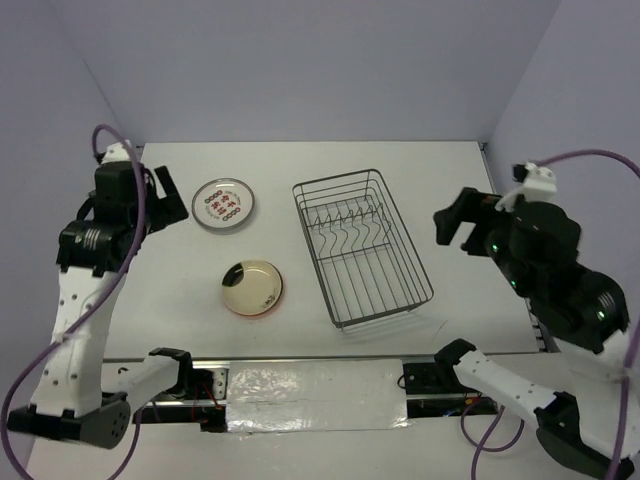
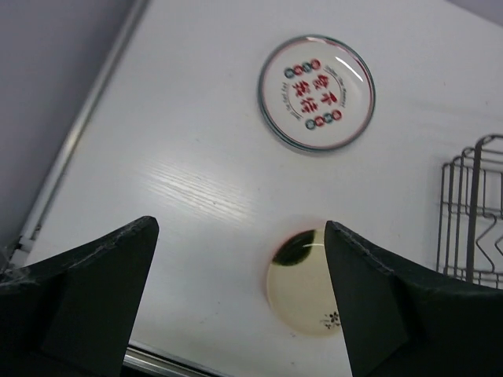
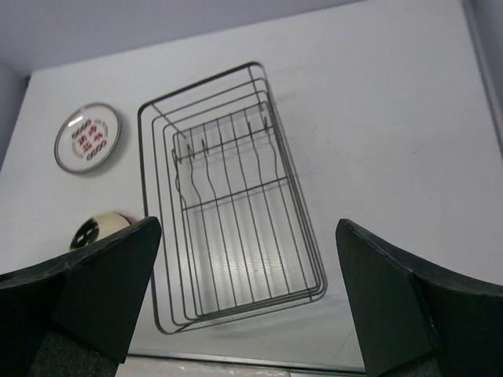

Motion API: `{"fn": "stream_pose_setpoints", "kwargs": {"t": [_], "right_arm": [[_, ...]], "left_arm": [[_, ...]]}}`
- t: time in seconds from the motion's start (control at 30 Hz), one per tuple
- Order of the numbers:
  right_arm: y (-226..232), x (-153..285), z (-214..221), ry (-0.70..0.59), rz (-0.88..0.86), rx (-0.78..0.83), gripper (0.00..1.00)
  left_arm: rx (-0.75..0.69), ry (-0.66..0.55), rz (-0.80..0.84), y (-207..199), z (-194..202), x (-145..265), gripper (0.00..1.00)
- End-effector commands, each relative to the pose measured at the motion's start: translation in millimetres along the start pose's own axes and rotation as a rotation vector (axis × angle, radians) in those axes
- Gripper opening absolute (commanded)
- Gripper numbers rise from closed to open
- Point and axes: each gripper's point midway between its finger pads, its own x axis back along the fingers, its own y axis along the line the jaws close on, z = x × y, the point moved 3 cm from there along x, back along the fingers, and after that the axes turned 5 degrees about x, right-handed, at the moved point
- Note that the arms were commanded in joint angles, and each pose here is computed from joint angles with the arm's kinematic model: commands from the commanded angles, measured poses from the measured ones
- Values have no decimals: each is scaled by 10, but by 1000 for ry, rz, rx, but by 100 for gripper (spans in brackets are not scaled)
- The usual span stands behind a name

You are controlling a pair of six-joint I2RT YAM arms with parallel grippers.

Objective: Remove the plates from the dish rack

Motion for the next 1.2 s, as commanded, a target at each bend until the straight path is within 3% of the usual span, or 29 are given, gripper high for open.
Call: {"fn": "stream_pose_setpoints", "kwargs": {"t": [0.0, 0.17, 0.4, 1.17], "right_arm": [[-366, 337, -53, -96, 130, -38, 100], [-614, 648, 40, -112, 178, -25, 100], [-695, 717, 192, -85, 194, -41, 100], [-612, 468, 373, -68, 183, -76, 100]], "left_arm": [[59, -159, -181, 401, -168, 307, 99], [72, -179, -286, 664, -40, 457, 100], [91, -185, -369, 864, 149, 477, 100], [67, -137, -369, 778, 150, 335, 99]]}}
